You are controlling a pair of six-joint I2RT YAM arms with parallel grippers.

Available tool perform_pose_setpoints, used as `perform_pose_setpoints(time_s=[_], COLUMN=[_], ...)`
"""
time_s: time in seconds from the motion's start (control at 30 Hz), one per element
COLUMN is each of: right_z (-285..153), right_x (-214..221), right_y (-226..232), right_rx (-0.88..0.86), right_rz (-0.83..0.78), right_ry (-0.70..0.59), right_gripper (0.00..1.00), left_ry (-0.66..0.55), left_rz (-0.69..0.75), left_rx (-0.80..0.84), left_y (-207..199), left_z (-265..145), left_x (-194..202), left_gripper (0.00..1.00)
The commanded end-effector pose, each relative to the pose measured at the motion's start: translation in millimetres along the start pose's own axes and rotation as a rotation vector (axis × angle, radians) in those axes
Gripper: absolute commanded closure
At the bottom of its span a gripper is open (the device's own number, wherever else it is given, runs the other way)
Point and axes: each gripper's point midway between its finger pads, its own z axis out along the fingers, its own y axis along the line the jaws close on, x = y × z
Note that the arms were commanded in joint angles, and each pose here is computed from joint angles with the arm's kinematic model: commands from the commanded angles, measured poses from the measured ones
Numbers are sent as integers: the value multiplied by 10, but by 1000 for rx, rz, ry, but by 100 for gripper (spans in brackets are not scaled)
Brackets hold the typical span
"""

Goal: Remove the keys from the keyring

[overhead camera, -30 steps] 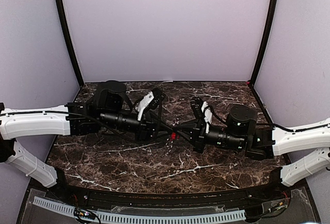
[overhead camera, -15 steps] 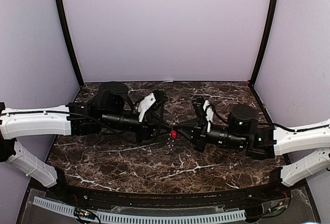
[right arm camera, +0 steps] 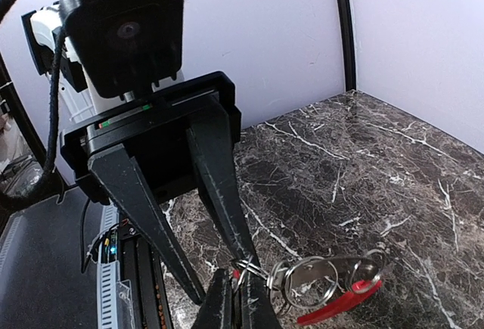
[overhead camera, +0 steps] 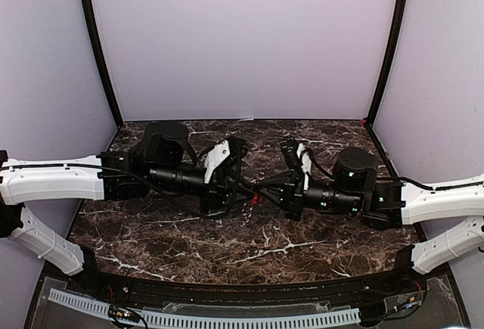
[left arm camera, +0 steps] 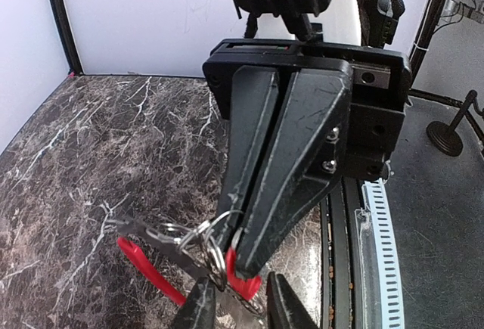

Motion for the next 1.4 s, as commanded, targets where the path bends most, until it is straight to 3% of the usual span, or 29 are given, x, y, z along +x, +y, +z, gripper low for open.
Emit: perform_pose_setpoints(time_s=[0.0,0.17,0.6,1.03,1.37], right_z=[22,38,29,-11,-48], right_x=[-202,-188,-124,-94,-20], right_y=[63,99,-8,-91,-82], right_rx=[-56,-100,-79,-55,-144], right_rz=[27,40,65,74,128], right_ry=[-53,-37,-3,25,89], right_gripper=[100,100,100,100,100], left_ry=[-75,-83,-77,-87,-134], left_rz=[66,85,74,70,79], left_rx=[19,16,38,34,36], left_y=[-76,-80,-125,-134,-165], left_z=[-91,-102,-115,-138,-211], left_x=[-285,-311,-270,-237,-300], left_gripper=[76,76,100,100,100])
